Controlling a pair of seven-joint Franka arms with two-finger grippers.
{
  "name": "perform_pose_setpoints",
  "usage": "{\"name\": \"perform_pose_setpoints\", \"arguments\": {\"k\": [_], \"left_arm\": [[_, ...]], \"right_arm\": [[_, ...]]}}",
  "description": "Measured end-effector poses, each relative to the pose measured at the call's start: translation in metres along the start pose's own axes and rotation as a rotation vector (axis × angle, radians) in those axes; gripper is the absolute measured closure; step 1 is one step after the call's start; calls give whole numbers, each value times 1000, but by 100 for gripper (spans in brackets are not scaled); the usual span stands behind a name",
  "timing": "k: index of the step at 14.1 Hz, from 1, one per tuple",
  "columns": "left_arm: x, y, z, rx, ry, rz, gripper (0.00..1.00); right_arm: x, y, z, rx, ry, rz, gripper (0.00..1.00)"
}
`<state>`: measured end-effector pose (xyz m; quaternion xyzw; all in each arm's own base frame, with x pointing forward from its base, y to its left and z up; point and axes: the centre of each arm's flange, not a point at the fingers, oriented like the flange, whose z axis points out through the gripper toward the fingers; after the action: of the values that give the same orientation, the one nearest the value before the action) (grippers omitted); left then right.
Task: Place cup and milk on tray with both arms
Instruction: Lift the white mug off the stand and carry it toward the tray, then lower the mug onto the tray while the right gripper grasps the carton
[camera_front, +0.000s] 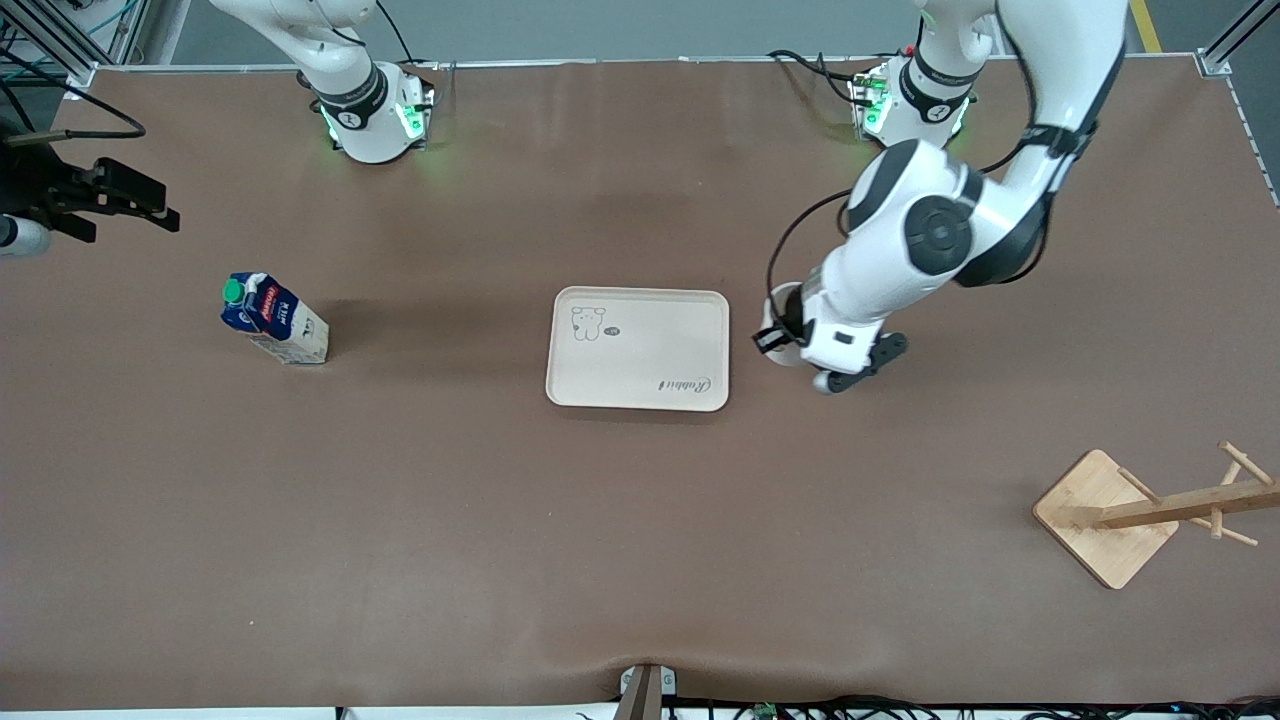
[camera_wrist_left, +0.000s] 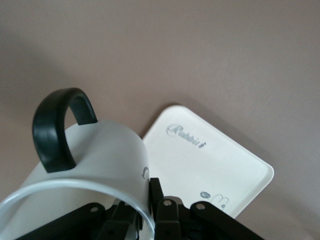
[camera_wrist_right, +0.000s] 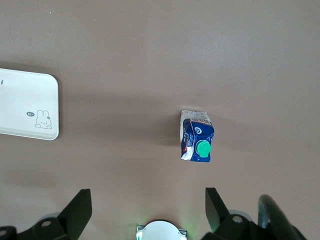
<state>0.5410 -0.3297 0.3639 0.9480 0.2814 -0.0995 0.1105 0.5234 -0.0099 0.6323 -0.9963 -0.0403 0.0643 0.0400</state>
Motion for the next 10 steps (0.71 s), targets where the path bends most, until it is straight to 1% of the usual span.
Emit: {"name": "perform_pose_setpoints", "arguments": {"k": [5,8,10], "left_arm": [[-20,38,59,14,-93,-49,93],[-27,50,95,3,-90,-61,93],[-33,52,119,29,-66,-67,93]], "right_arm": [[10,3,13,7,-27,1,0],[19,5,28,13,-56,2,0],[23,7,34,16,-69,2,0]]}}
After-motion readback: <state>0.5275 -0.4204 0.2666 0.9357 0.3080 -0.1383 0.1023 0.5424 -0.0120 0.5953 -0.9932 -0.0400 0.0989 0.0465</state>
